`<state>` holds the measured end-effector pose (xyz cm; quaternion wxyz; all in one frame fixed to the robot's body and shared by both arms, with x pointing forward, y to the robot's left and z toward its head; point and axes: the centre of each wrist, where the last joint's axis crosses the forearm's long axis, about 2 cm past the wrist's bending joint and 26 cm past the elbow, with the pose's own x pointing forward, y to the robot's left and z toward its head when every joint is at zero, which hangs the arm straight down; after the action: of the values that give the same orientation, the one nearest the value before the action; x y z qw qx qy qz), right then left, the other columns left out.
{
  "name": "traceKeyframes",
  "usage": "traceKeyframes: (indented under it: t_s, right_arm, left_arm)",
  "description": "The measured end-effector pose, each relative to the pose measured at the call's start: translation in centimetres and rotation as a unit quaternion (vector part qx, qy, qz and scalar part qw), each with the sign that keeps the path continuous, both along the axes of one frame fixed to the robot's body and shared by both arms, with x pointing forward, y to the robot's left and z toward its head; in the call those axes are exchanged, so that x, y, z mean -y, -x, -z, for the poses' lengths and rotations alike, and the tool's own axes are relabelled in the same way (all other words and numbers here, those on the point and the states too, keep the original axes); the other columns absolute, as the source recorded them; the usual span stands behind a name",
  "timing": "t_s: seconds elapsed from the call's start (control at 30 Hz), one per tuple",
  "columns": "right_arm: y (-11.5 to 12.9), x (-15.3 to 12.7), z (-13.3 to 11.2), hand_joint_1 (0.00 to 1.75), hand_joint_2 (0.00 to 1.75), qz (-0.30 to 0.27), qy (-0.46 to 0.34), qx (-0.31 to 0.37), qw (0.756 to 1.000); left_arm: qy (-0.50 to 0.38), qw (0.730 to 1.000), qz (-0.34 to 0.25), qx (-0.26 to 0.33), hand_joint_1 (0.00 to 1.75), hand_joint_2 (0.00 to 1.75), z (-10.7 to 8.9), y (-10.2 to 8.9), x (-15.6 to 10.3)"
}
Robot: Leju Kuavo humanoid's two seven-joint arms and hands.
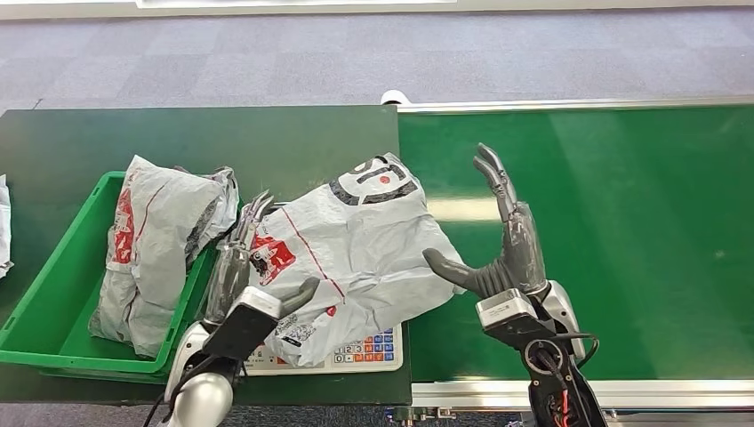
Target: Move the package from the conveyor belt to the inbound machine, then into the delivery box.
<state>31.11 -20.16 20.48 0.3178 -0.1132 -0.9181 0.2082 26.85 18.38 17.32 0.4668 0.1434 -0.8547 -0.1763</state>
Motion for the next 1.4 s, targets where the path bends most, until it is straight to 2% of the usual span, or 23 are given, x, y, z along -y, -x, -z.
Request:
traceKeyframes:
  t_s: [0.17,0.2,0.3,0.33,0.4,0.5,0.7,0.9,1.17,1.3,1.4]
  right_arm:
    - [0.1,-0.1,-0.7,0.0,1.75,0.003,-0.009,0.016,1.0]
    - [0.1,-0.2,-0.8,0.0,1.75,0.003,-0.01,0.019,1.0]
    - [0.2,-0.4,-1.1,0.0,1.75,0.002,-0.012,0.027,1.0]
    - [0.2,-0.4,-1.1,0.0,1.75,0.002,-0.012,0.028,1.0]
    - [0.2,-0.6,-1.2,0.0,1.75,0.002,-0.011,0.03,0.999]
    - [0.2,-0.7,-1.3,0.0,1.75,0.002,-0.011,0.031,0.999]
    - [0.2,-0.9,-1.4,0.0,1.75,0.004,-0.01,0.034,0.999]
    - [0.2,-1.1,-1.4,0.0,1.75,0.005,-0.011,0.036,0.999]
    - [0.2,-1.1,-1.4,0.0,1.75,0.008,-0.01,0.038,0.999]
    - [0.2,-1.1,-1.4,0.0,1.75,0.012,-0.009,0.04,0.999]
    - [0.3,-1.1,-1.4,0.0,1.75,0.016,-0.009,0.039,0.999]
  left_arm:
    - [-0.08,0.997,-0.006,0.004,0.0,1.75,-0.6,-1.4,2.4]
    - [-0.095,0.995,-0.001,-0.001,0.1,1.75,-0.6,-1.7,2.9]
    - [-0.143,0.989,0.029,-0.026,1.2,1.75,-0.3,-2.4,4.4]
    - [-0.156,0.986,0.04,-0.036,1.5,1.75,-0.1,-2.6,4.8]
    - [-0.179,0.981,0.059,-0.053,1.6,1.75,0.3,-3.0,5.5]
    - [-0.207,0.972,0.079,-0.077,1.6,1.75,1.1,-3.3,6.2]
    - [-0.25,0.954,0.109,-0.126,1.47,1.75,3.0,-3.6,6.9]
    - [-0.271,0.943,0.122,-0.152,1.47,1.75,3.9,-4.0,7.3]
    - [-0.279,0.937,0.13,-0.168,1.72,1.75,4.2,-4.3,7.5]
    - [-0.241,0.947,0.139,-0.159,1.75,1.75,4.3,-4.4,7.5]
    - [-0.15,0.969,0.147,-0.13,1.75,1.75,4.0,-4.2,7.0]
